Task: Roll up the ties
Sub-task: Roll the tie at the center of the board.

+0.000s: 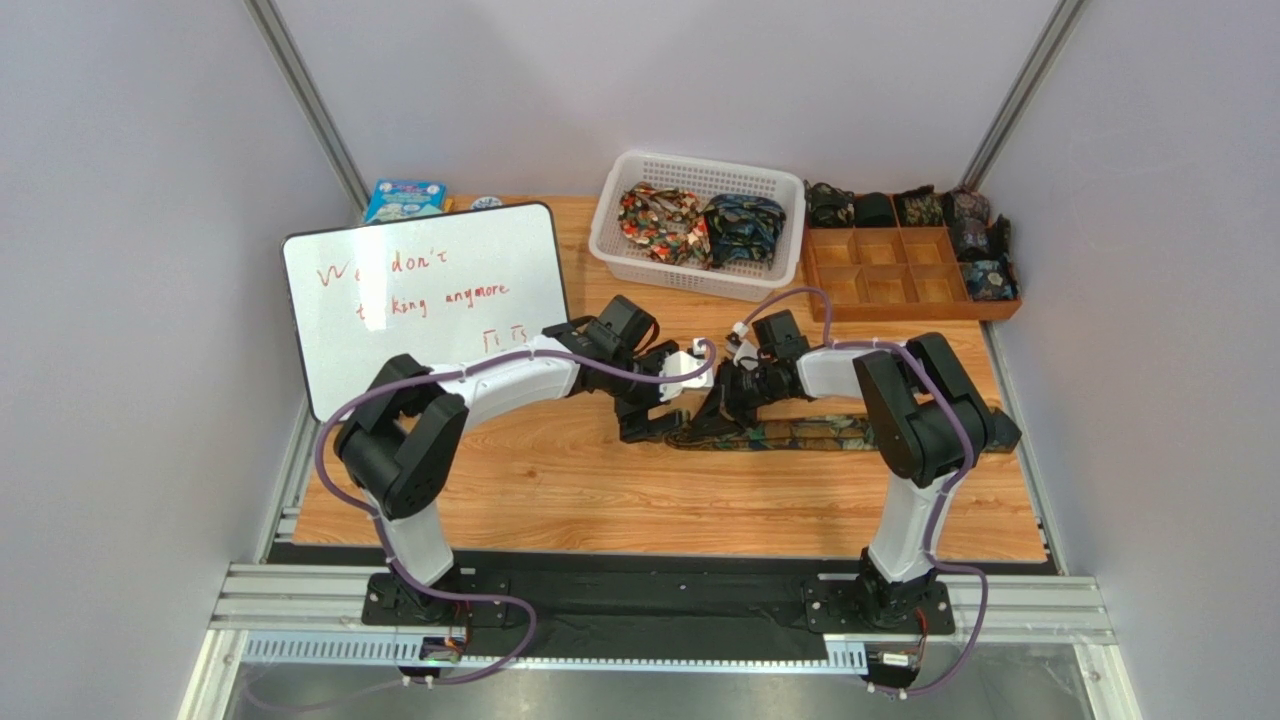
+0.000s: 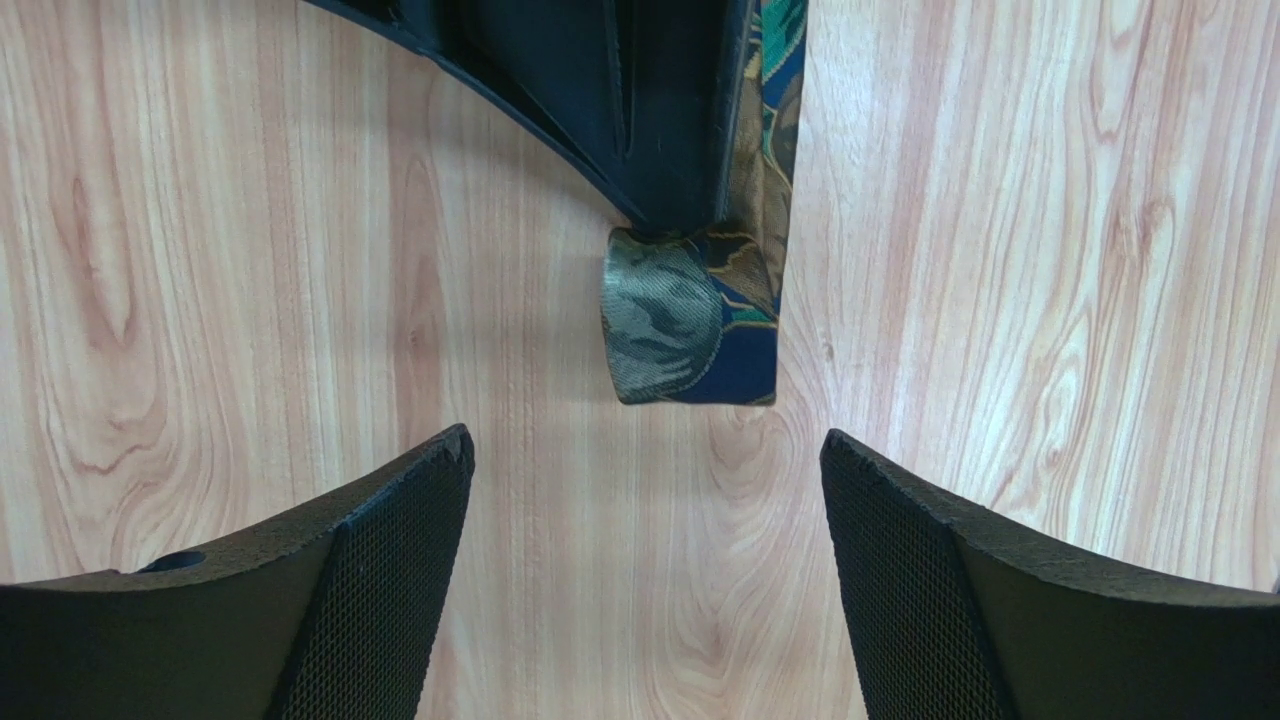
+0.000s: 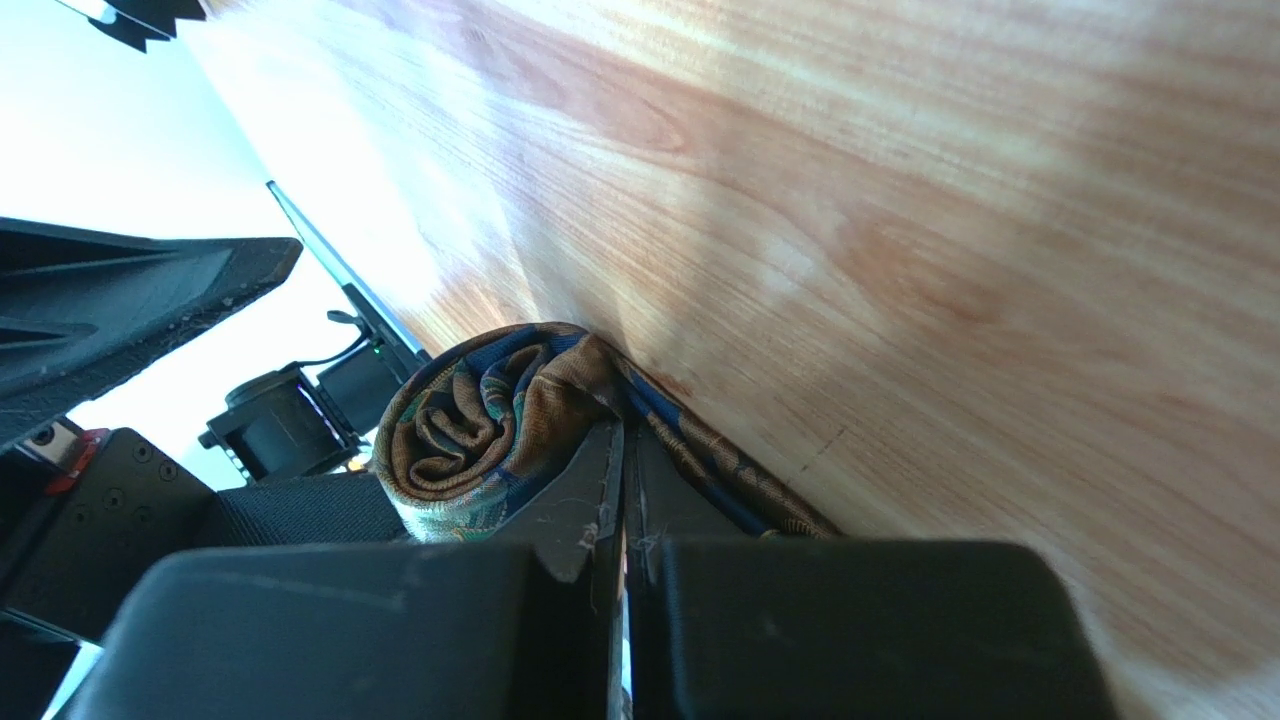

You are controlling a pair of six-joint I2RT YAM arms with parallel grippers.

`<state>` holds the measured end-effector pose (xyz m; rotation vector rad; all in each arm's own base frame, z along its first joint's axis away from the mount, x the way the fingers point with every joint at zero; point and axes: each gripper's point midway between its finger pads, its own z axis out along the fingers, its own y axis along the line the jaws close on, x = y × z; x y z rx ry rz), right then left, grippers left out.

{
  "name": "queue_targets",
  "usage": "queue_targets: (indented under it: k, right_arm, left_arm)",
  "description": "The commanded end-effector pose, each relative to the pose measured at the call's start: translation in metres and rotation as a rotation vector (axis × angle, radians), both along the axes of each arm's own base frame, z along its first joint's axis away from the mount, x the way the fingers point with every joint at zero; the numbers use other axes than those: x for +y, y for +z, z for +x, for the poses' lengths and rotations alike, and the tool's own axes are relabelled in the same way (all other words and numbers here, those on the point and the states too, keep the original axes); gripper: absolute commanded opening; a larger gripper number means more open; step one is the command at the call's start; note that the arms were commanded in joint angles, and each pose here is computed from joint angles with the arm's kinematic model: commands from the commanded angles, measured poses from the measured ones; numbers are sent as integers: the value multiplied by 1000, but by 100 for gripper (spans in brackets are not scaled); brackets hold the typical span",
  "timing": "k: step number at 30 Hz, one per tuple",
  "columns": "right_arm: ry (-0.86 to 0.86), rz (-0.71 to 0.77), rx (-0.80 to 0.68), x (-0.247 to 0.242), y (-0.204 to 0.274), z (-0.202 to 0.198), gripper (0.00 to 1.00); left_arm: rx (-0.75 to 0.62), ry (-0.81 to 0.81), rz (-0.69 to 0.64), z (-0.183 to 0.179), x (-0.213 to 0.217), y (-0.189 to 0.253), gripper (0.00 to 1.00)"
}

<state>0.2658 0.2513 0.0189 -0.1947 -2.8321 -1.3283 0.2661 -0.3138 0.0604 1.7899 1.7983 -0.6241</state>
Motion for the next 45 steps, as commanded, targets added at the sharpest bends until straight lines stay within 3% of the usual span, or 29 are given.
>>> queue_targets:
  k: [1,7,10,13,14,18,23,29,34,45]
  right_arm:
    - [9,-92,-21,-12,-13,-3,0]
    - [11,-92,-14,-12,-15,-5,0]
    - [11,-87,-16,-11,-14,-4,0]
    - [17,-50,-30,-8,-4,-3,0]
    - [22,-32,-45,-6,2,-1,0]
    - [47,22,-105,-3,28,6,0]
    - [73,-32,-61,-21,31,0,3]
    - [102,-100,-17,-32,-1,-11,0]
    - [102,-149,21,-36,-25,-6,0]
    - [80,-196,20,-43,-34,-2,0]
  left_arm:
    - [20,-6,-90,10,-25,11,89]
    - [55,-83,-120,-5,-43,9,85]
    - [57,-103,-83,-12,-45,-4,75]
    - [72,-89,-40,-14,-42,-15,58]
    - [67,-85,-25,-13,-40,-17,46]
    - [78,-89,21,-17,-32,-25,28]
    - [76,-65,45,-14,-26,-29,23]
    - [119,-5,-26,0,-30,-12,20]
    - [113,-80,-74,-5,-34,7,19]
    - [131,-197,65,-22,-14,-21,15]
